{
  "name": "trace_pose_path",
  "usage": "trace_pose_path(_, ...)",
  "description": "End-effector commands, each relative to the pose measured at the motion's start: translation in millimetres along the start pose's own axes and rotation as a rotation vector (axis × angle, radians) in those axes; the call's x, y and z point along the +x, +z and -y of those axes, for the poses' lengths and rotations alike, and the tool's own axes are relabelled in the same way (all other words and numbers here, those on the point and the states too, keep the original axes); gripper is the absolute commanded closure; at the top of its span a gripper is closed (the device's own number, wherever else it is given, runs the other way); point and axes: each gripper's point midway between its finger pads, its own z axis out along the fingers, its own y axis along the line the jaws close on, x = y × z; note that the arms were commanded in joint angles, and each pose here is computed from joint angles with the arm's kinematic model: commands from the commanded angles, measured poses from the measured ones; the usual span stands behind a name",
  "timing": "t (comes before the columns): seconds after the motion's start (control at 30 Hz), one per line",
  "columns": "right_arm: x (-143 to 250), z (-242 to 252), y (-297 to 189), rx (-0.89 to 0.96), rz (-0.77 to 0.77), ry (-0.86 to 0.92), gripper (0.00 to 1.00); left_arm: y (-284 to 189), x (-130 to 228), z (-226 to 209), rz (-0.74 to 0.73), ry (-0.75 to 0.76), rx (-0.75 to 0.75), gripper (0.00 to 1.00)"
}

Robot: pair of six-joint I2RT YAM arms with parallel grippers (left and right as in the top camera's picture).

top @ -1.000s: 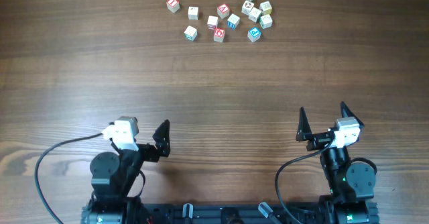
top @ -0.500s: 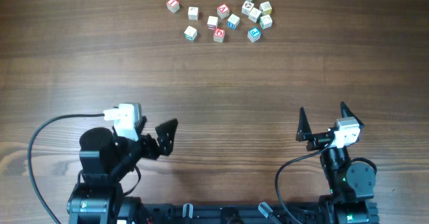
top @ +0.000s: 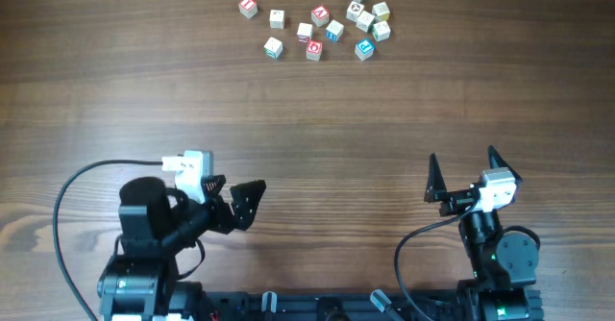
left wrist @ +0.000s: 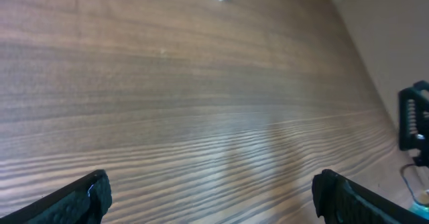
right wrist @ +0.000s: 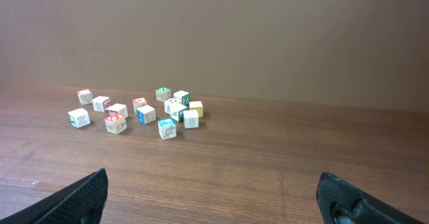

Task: Form a circle
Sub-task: 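Raise the left arm and reach toward the block cluster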

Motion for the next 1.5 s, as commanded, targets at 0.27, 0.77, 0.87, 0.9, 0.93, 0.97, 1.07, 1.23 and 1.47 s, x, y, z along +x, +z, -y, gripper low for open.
trace_pose_path(0.27,-0.7,-3.2,-0.2,-0.017,0.004,-0.018,0.0,2.8,-84.7,-23.4,-0.093,-0.048,-0.271,0.0)
trace_pose_path(0.77,-0.7,-3.1,-0.2,-0.016,0.004,-0.018,0.0,42.1,-161.0,-13.6,0.025,0.128,-0.435,0.0)
trace_pose_path(0.87,-0.7,-3.1,-0.2,-0.016,0.004,-0.018,0.0,53.2,-170.1,-18.4,0.056,0.153,-0.482,0.0)
trace_pose_path(0.9,-0.7,-3.2,-0.2,-0.017,0.004,-0.018,0.0,58.2,-172.7,-20.5,0.054,0.152,-0.485,0.0)
trace_pose_path(0.93,-0.7,-3.1,-0.2,-0.016,0.004,-0.018,0.0,64.1,-176.7,-22.7,0.051,0.149,-0.488,0.0)
trace_pose_path(0.97,-0.8,-3.1,-0.2,-0.016,0.005,-0.018,0.0,70.0,-180.8,-24.2,0.044,0.156,-0.491,0.0)
trace_pose_path(1.07,-0.7,-3.1,-0.2,-0.016,0.004,-0.018,0.0,93.8,-203.6,-25.5,0.029,0.178,-0.495,0.0)
trace_pose_path(1.23,-0.7,-3.1,-0.2,-0.016,0.004,-0.018,0.0,148.6,-247.1,-33.3,0.011,0.194,-0.502,0.0)
trace_pose_path(1.47,-0.8,-3.1,-0.2,-0.016,0.005,-0.018,0.0,230.8,-260.7,-64.7,-0.01,0.199,-0.5,0.07)
